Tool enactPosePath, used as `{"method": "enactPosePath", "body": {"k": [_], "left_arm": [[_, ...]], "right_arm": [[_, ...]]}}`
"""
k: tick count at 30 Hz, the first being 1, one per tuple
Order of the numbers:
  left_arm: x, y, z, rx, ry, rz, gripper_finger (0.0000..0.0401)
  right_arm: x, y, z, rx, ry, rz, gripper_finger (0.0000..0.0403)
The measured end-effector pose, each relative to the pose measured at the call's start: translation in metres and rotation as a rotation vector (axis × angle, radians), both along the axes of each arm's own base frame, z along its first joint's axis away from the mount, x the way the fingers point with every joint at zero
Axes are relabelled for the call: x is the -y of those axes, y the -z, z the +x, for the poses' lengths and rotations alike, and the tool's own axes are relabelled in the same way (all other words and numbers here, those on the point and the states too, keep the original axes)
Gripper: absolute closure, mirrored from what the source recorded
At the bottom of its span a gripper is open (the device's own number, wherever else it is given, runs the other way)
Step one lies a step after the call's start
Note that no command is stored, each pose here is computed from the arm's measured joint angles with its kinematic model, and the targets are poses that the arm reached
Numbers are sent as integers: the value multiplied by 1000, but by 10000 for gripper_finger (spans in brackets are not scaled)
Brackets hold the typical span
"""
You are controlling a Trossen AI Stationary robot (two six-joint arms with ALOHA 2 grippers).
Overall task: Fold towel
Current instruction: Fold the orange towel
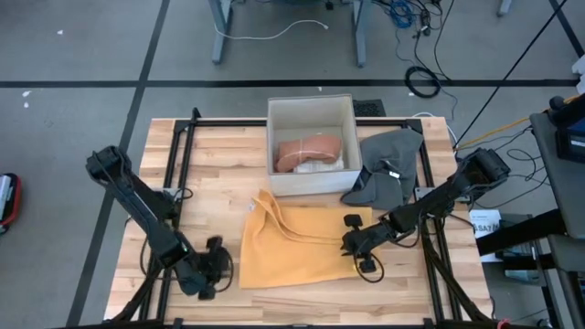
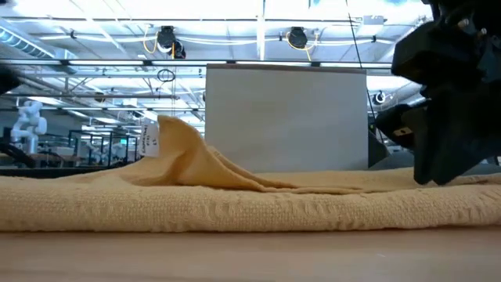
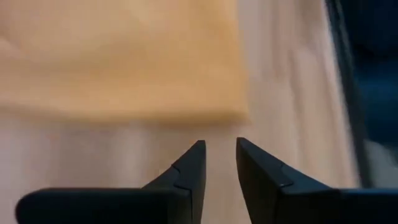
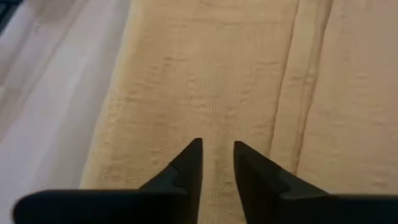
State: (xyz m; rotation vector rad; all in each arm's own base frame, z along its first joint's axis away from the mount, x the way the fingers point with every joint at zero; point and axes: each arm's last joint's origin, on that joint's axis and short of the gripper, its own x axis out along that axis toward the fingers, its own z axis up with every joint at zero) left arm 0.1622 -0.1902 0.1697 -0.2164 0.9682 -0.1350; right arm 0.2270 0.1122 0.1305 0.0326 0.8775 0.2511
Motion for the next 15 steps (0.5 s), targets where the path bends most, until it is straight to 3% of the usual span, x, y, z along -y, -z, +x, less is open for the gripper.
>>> {"method": "enactPosePath", "body": {"k": [3,6,10,12,15], "left_arm": [[-15,-16,5,183,-17,169,305],[-28,-28,13,317,10,400,305],[-50,-30,31,331,86,668,304],[-63,-31,41,305,95,728,304],[-84,-31,56,271,128,739,303]], "right_arm": [[1,-5,0,25,-4,-7,304],[3,-7,-3,20,1,-51,278],[7,-7,-8,-11,28,-111,253],[8,-6,-9,-28,31,-123,244],[10,-4,-11,-60,35,-135,236]]}}
